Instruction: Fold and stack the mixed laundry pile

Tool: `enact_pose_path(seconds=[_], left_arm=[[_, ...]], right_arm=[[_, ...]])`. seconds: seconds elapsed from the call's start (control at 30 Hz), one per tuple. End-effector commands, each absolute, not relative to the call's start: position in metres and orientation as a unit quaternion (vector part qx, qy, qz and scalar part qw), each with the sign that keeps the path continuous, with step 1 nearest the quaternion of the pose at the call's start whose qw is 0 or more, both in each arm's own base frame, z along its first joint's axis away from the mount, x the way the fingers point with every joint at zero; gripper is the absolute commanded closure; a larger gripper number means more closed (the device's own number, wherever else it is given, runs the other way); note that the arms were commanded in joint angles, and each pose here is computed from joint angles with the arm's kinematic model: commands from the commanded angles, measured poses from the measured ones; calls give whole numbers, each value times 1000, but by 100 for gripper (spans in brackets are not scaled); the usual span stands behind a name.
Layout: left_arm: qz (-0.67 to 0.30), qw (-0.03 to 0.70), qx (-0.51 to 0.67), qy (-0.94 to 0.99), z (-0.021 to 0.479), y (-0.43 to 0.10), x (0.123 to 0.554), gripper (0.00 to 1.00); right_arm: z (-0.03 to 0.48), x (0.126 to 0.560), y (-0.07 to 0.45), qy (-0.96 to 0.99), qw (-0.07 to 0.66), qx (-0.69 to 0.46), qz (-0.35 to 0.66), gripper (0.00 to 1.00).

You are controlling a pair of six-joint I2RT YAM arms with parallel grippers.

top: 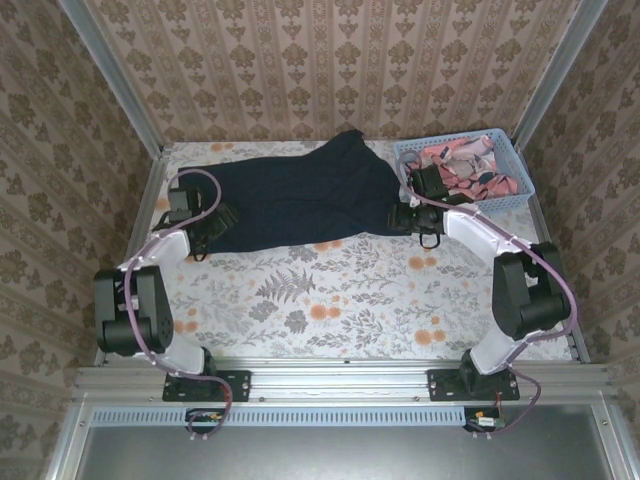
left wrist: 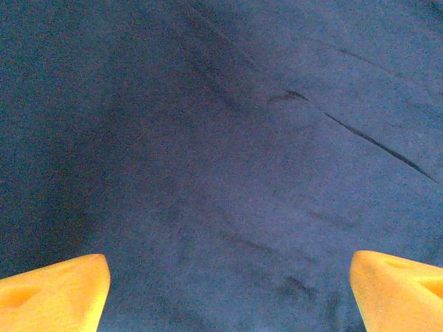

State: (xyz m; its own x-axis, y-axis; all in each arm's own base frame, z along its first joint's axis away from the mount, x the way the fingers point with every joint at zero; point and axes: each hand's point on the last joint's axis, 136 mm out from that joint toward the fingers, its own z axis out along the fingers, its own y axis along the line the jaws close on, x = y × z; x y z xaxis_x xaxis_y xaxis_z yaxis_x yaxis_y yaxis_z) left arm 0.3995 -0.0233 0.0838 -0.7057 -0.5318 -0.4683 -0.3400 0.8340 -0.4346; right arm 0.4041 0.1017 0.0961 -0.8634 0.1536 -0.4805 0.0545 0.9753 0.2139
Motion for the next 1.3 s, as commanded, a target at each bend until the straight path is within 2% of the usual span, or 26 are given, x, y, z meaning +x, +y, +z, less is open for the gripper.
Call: enact_pose_path(seconds=[0.0,0.2,0.47,0.57,0.7,0.8,0.83,0.93,1.0,1.27], left_arm=[[-181,314,-251,898,82,-27,417,10],[-159,305,-268,900,62,-15,417,10],[-120,282,-308,901,32,21,409,9],[-101,271,-320,902,22,38,407,9],[-116,266,-341,894,17,47,413,9],[-123,263,-335,896,19,45,419,9],[-125,265,-334,896,21,44,420,9],[-125,264,-332,897,22,44,420,9],[-126,265,-329,898,22,43,421,9],[-137,257,-328,899,20,40,422,9]], right_arm=[[85,413,107,961,257,37,96,46],[64,426,98,967,247,31,56,40],[55,436,101,969,242,22,52,42],[58,437,101,968,247,15,50,51],[56,436,106,969,238,9,61,77],[52,427,118,970,226,4,87,84],[50,423,121,970,223,3,94,83],[47,414,128,969,217,7,119,68],[46,411,133,967,215,10,138,63],[47,407,146,961,205,24,181,63]])
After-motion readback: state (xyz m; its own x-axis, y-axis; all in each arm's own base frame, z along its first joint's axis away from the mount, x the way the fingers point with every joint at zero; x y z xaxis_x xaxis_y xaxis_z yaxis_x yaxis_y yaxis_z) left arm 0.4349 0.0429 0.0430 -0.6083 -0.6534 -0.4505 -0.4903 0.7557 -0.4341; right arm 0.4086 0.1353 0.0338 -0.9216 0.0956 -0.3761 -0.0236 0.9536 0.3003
